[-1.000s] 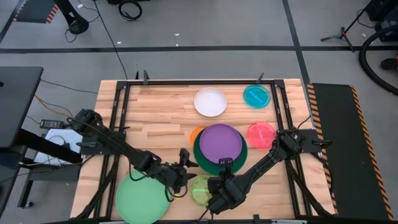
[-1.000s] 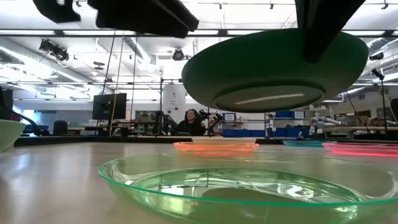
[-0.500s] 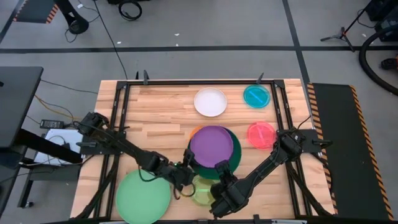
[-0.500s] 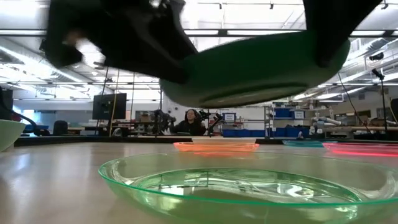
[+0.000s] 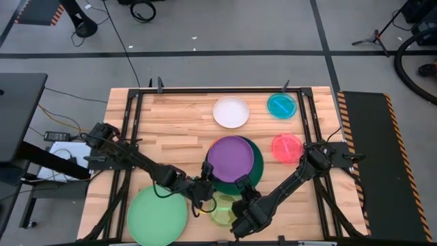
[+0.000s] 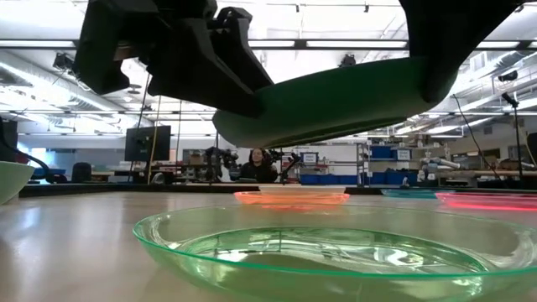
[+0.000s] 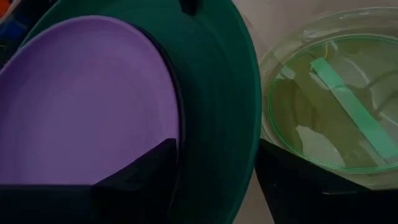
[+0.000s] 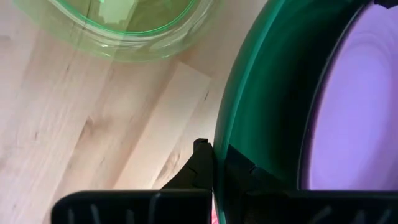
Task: Stack plastic plates
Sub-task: Stack the stacked plates on top of the green plate
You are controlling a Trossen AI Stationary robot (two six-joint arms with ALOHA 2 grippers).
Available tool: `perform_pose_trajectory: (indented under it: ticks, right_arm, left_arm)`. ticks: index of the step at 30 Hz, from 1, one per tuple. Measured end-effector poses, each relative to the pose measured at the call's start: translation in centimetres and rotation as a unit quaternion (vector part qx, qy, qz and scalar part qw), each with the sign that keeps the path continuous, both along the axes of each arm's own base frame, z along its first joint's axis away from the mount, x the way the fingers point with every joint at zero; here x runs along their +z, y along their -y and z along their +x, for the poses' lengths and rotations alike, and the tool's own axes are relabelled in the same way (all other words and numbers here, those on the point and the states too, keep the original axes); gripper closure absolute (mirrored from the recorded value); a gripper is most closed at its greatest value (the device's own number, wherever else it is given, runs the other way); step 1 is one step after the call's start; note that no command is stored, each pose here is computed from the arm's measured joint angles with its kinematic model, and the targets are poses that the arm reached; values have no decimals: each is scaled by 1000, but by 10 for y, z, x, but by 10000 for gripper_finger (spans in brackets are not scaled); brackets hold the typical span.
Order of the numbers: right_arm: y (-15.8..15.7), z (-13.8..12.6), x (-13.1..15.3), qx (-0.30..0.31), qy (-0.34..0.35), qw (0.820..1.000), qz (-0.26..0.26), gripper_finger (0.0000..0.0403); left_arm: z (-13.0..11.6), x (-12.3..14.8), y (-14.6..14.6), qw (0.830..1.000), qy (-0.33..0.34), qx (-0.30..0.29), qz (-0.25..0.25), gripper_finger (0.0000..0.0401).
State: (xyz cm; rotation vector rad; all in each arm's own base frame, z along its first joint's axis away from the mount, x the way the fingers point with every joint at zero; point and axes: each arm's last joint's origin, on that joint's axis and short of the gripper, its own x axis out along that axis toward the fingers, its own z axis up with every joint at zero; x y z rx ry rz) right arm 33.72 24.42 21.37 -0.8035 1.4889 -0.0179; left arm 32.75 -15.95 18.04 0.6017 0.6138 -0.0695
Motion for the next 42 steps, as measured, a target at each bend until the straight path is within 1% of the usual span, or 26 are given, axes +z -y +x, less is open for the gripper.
perform_pose_trajectory:
  ticks: [6,10,14,17,22,28,31,36,42]
  right_arm:
    - [0,0,0,-8,4,1000,2,390]
    - [2,1,0,-31,16,999,4,390]
    - [6,5,0,-44,20,999,5,390]
    - [9,8,0,-49,23,998,10,390]
    - [9,12,-1,-46,34,998,22,390]
    - [8,14,-1,-42,45,998,27,390]
    - [8,15,-1,-39,53,998,20,390]
    - [10,18,-1,-40,68,997,15,390]
    - [11,29,-1,-49,105,992,42,390]
  left_arm:
    - [-7,-3,9,999,-21,-24,18,184]
    - [-13,-2,20,999,-9,-31,42,184]
    - [-18,2,32,997,22,-31,72,184]
    - [-19,4,35,996,29,-32,76,184]
    - [-17,4,31,997,29,-21,65,184]
    - [-13,2,26,999,14,-40,13,184]
    - [-11,2,25,999,7,-52,-11,184]
    - [-9,3,22,999,12,-47,-18,184]
    - [-4,4,14,999,22,-24,-15,184]
